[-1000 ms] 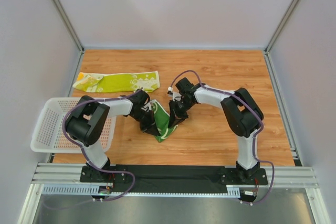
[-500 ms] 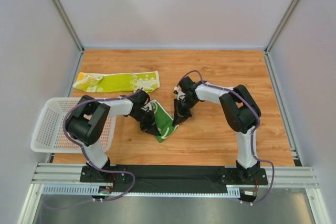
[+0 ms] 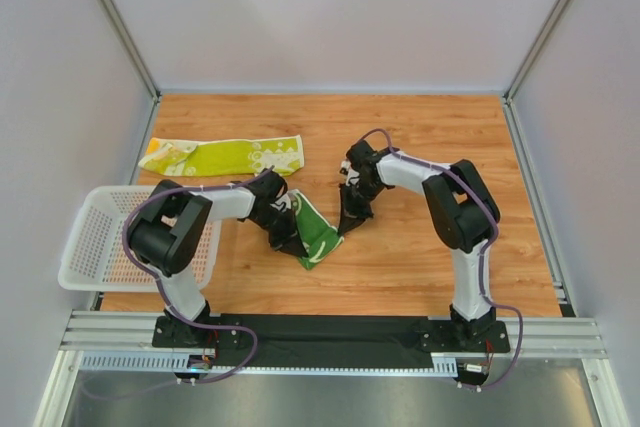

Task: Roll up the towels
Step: Roll the towel

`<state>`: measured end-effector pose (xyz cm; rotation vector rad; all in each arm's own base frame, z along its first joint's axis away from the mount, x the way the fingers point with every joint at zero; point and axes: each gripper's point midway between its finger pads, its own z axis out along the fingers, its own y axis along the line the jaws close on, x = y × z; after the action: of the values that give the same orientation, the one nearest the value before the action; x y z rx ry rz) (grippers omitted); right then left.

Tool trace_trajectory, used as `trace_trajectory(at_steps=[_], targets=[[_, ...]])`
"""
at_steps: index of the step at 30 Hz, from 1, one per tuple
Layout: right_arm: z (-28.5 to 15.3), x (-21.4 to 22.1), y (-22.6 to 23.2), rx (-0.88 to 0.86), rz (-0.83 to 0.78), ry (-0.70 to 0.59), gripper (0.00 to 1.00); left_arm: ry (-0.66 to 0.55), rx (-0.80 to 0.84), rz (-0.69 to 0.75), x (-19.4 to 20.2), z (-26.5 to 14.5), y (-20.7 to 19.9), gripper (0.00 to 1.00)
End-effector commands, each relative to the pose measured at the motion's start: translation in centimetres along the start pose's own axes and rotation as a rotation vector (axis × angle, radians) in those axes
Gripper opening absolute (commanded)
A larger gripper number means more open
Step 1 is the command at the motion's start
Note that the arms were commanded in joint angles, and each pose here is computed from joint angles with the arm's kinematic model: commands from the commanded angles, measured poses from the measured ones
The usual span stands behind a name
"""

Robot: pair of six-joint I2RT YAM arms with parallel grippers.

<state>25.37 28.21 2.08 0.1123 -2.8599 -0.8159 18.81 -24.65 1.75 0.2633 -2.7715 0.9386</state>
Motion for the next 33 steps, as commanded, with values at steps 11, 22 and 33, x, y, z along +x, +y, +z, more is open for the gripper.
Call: trace_trajectory(at_steps=[11, 22, 33], targets=[[-5.8, -0.7, -6.6, 0.196, 0.069, -0.191, 0.55, 0.017, -0.101, -0.041, -0.7, 1.4, 2.0, 0.00], [-4.4, 3.3, -1.0, -0.216, 0.030, -0.174, 0.64, 0.030, 0.020, -0.109, -3.0, 2.4, -1.5, 0.00], [-3.4, -1.2, -1.2, -0.200, 0.062, -0.374, 0.64, 0.016, 0.096, -0.178, -4.9, 2.1, -4.8, 0.00]])
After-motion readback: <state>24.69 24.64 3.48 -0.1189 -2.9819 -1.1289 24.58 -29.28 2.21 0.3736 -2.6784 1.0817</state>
